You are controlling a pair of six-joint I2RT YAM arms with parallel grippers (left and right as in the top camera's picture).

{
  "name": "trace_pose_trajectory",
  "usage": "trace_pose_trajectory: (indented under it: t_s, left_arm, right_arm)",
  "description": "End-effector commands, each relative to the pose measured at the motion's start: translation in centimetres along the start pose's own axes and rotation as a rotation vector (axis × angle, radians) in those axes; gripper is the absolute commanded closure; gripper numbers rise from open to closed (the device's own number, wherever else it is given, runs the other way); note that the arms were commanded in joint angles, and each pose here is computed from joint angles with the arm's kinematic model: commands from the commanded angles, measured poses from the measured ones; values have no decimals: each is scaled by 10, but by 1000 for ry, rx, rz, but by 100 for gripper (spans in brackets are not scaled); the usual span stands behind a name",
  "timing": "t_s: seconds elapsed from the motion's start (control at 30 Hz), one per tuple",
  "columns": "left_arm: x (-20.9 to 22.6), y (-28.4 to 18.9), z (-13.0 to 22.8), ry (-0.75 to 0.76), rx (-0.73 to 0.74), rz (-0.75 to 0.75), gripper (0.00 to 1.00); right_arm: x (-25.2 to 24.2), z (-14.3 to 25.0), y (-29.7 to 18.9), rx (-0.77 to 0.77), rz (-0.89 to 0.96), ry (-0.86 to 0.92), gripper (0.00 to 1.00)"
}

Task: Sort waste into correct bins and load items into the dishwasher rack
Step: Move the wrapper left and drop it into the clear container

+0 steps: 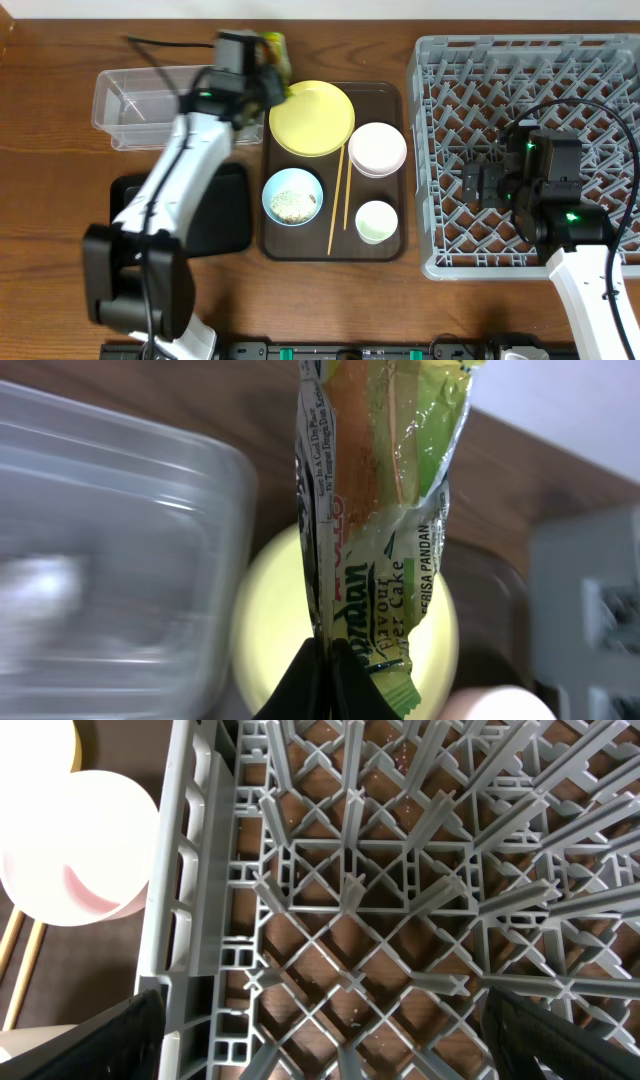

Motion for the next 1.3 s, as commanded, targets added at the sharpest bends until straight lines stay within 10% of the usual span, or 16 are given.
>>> trace_pose_trajectory:
  t_s: [0.0,0.3,0.43,0.77,1.0,1.13,1.27]
  left_arm:
    - [47,1,-5,-56,17,-85,94]
    - [121,9,7,-429,64,-211,94]
    - [120,11,8,-429,71,-207,58]
    - [92,-28,-13,-309,4,-126,45]
    - [87,-74,23,-159,119,-247,47]
    - [118,-93,74,-223,314,-445,92]
    - [145,-97,106,-270,397,-565,94]
  right_arm:
    - [-1,-10,-8,-32,-4,18,1]
    - [-1,-10,-8,-32,-4,18,1]
    - [-1,-10,-8,-32,-4,18,1]
    - [-1,-10,-8,-32,-4,18,1]
    - [-1,-10,-8,-32,-4,18,1]
    - [-1,-10,-8,-32,-4,18,1]
    - [-1,-10,-8,-32,-4,18,1]
Point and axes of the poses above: each gripper's point midway between its finger pads, its own y axis out along the fingers, its own x axis along the line the jaws close on, z = x × y, the point moved 1 cm from there along -y, back along the fingers, and after that the axes turned 7 degrees about y, right-handed, at the moved point
